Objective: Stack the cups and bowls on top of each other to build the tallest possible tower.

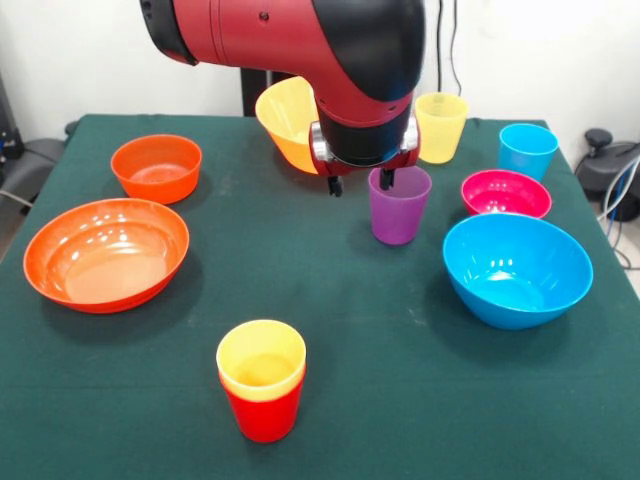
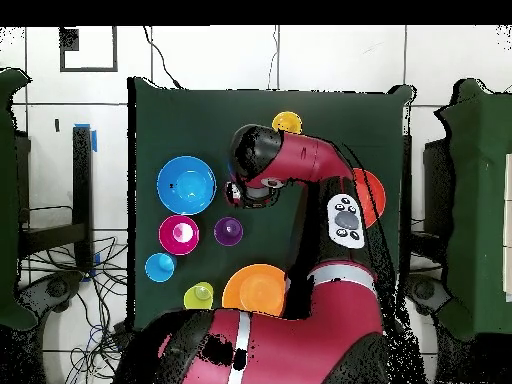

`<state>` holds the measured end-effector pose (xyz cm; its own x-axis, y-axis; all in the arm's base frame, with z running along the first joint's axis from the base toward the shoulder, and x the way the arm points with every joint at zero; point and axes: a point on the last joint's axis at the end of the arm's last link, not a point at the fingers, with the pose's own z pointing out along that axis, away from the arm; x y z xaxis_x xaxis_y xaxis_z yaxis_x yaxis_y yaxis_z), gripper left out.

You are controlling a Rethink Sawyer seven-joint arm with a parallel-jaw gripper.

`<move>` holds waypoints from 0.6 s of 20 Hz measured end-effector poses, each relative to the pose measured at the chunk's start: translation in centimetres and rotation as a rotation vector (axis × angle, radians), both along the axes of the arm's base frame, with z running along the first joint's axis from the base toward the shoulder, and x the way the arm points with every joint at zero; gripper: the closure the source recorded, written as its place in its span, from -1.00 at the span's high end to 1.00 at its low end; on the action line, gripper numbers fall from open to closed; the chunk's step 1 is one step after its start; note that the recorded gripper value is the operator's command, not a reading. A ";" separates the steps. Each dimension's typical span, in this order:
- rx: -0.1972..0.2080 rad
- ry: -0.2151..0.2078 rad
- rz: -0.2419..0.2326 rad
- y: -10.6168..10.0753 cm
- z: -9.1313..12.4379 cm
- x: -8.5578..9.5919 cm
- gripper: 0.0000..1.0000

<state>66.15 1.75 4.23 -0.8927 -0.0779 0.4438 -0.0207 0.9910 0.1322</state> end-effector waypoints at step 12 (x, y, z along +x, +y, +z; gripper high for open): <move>0.020 0.006 -0.023 0.3 0.1 -0.1 1.00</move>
